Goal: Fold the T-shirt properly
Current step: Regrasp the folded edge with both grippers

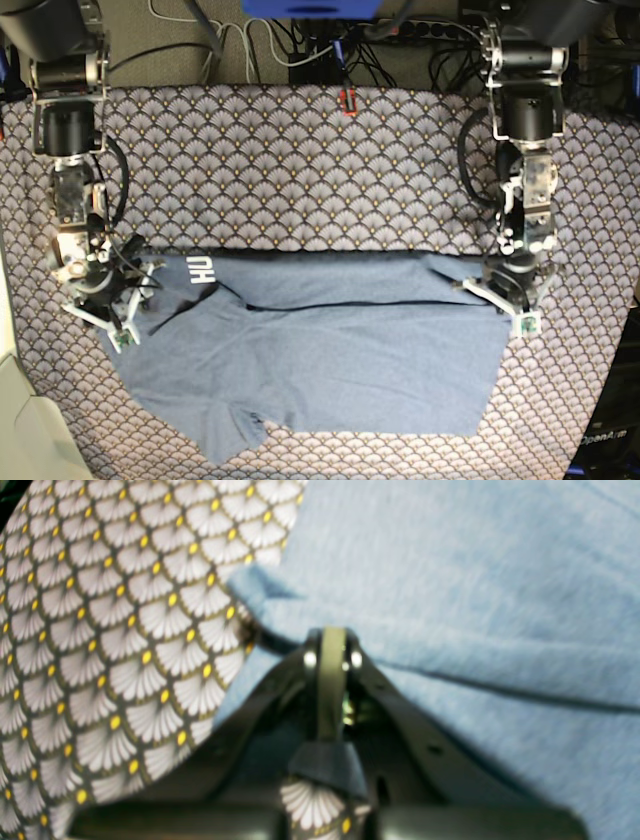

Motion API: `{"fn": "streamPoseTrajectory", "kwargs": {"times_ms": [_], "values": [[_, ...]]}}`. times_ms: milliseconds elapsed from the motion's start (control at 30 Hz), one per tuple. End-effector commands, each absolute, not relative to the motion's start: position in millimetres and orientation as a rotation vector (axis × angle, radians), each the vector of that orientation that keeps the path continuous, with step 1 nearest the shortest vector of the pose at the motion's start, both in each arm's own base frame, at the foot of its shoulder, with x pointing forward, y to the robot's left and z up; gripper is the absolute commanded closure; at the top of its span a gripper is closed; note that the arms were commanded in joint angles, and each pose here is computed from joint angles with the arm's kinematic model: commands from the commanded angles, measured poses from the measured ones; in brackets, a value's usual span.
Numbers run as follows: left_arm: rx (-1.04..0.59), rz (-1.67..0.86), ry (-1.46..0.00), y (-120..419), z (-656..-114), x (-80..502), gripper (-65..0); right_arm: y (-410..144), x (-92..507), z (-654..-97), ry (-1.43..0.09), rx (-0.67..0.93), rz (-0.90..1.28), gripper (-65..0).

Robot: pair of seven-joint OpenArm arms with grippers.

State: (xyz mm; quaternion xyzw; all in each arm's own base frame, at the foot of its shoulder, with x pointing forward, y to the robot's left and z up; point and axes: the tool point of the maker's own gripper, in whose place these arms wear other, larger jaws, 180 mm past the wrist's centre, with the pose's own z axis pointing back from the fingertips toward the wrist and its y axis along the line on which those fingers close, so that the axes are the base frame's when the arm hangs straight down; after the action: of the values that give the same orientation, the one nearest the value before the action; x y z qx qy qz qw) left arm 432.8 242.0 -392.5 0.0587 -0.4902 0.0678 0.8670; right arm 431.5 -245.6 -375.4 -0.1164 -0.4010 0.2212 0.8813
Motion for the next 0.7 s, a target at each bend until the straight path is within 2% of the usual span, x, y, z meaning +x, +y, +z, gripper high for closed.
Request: {"fn": "streamPoseTrajectory", "kwargs": {"times_ms": [0,200,500,667], "values": [[0.139,0.142,-1.063,248,-379,442,-0.3,-252,449,-348,-0.908,-0.270,0.453,-33.0],[0.141,0.142,-1.048,249,-385,439,-0.3,-252,449,-348,-0.911,-0.270,0.454,-33.0],[0.122,0.176,-0.944,249,-418,443,-0.3,-251,449,-349,-0.909,-0.266,0.453,-33.0],[0.079,0.192,-0.989,232,-397,476,-0.3,-253,447,-352,-0.898,-0.269,0.452,-33.0]]}}
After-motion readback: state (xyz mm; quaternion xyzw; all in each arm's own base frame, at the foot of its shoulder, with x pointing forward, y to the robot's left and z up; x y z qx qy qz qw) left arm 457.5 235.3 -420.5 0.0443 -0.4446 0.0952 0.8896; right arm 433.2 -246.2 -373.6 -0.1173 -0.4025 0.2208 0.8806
